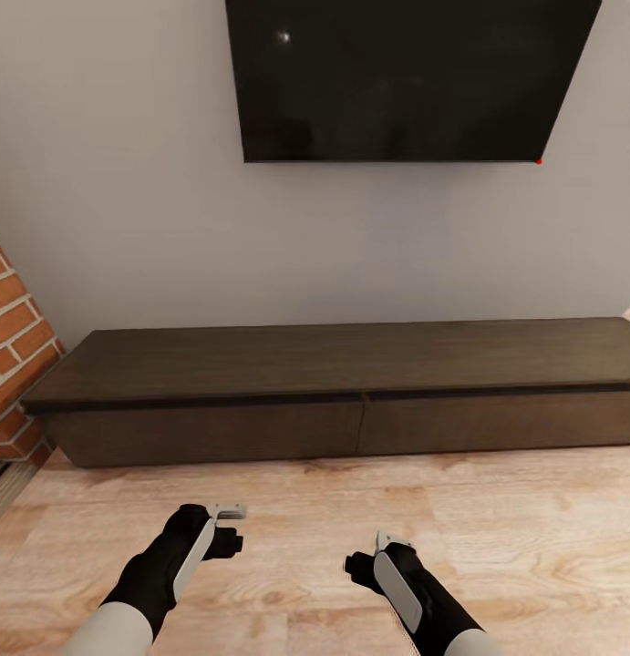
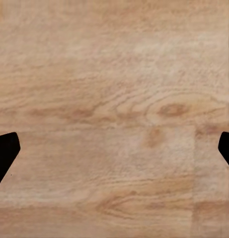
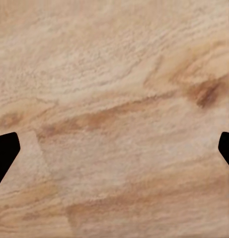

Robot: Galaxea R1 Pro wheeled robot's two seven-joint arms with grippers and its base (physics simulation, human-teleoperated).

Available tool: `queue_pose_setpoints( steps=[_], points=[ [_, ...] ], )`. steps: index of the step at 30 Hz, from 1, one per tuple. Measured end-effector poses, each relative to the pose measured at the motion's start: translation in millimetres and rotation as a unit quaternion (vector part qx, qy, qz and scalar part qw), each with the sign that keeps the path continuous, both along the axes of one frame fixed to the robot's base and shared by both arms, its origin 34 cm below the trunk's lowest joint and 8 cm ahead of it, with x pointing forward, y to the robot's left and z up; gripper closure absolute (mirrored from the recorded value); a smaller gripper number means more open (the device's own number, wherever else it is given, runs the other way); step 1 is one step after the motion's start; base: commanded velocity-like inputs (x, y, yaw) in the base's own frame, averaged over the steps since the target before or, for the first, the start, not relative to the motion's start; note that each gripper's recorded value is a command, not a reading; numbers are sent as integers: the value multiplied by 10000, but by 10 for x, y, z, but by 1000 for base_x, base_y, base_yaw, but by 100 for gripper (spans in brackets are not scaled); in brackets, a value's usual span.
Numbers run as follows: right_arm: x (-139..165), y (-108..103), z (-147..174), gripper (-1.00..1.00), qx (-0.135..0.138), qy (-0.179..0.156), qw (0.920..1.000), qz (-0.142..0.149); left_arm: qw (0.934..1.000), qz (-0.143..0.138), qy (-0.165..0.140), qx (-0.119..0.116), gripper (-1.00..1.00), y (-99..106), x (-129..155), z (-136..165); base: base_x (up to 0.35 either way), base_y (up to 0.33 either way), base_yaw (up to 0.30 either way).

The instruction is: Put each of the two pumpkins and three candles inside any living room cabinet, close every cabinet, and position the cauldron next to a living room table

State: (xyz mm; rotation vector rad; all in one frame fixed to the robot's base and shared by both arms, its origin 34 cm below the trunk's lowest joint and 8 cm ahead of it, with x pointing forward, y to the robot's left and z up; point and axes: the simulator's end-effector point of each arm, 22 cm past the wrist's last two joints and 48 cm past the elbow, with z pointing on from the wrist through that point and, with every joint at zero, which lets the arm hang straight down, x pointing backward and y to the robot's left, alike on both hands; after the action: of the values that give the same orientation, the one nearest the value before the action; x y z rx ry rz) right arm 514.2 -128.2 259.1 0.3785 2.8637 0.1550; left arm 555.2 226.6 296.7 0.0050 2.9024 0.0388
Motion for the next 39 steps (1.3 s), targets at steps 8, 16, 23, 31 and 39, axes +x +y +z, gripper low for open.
queue_pose_setpoints(
  steps=[8,16,23,31,39],
  points=[
    [-2,12,2,-100,4,4,10000,10,10000,7,-5,-5,-100,2,-3,-4,122,-254,163],
    [-67,-13,-44,-100,1,60,10000,13,10000,-7,5,-1,-100,-6,-9,-8,154,-166,198],
    [-199,-42,-128,-100,-119,21,9999,35,10000,-27,30,-4,-100,-19,-44,-27,11,-56,7],
    [-208,-17,-132,-100,-129,0,9999,83,10000,-26,25,24,-100,-9,-45,-28,35,-178,0],
    [-152,-27,-117,-100,-95,-120,9999,-18,10000,-17,17,26,-100,7,-42,-25,23,13,0]
  ],
)
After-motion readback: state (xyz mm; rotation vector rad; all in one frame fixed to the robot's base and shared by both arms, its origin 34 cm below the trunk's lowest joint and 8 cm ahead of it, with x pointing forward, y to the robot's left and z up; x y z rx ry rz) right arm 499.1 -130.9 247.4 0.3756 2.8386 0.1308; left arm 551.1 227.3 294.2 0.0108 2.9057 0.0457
